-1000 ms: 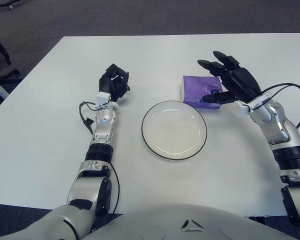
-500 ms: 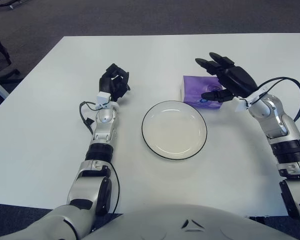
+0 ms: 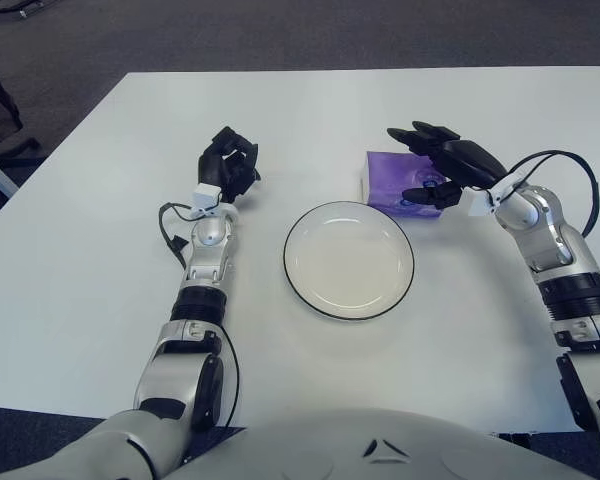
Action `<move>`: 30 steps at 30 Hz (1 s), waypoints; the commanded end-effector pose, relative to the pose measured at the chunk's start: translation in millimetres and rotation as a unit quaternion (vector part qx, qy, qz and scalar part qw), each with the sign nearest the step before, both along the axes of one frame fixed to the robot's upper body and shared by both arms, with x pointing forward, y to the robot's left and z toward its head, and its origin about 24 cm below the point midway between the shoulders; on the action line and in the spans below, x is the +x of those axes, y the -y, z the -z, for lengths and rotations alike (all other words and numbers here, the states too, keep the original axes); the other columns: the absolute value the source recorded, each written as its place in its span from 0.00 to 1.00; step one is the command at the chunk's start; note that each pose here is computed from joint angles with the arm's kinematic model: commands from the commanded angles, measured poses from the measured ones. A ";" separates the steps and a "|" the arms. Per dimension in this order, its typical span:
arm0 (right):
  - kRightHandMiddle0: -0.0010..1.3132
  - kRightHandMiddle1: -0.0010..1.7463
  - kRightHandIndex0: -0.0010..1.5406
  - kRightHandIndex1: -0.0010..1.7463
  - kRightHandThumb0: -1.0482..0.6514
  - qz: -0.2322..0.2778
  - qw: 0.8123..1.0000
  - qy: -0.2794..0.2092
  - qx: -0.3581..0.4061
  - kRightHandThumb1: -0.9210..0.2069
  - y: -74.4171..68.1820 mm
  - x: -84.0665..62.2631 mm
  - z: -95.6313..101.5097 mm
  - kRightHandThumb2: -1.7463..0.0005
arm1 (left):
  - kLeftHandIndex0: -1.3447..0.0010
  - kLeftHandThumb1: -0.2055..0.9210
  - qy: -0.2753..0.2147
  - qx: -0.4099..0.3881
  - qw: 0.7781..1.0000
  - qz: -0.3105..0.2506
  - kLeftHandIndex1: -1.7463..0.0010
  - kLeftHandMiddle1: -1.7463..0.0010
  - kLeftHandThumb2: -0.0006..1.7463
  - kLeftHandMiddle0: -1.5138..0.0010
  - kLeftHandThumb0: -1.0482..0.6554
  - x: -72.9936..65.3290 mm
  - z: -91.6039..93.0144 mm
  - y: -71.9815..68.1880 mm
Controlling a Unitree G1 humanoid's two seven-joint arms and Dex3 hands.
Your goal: Put the tissue paper into the plate.
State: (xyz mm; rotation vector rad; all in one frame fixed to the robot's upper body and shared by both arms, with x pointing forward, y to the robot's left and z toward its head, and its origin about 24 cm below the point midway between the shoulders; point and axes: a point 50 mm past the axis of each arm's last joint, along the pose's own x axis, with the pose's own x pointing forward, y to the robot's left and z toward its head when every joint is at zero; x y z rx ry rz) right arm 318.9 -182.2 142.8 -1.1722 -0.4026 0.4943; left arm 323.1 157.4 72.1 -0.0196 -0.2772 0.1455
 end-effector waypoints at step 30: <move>0.00 0.00 0.00 0.00 0.00 0.037 0.994 -0.097 0.021 0.00 11.1 0.4 24.8 0.61 | 0.41 1.00 -0.108 -0.024 0.994 -0.012 0.00 0.00 0.18 0.38 0.43 -40.9 65.4 -2.2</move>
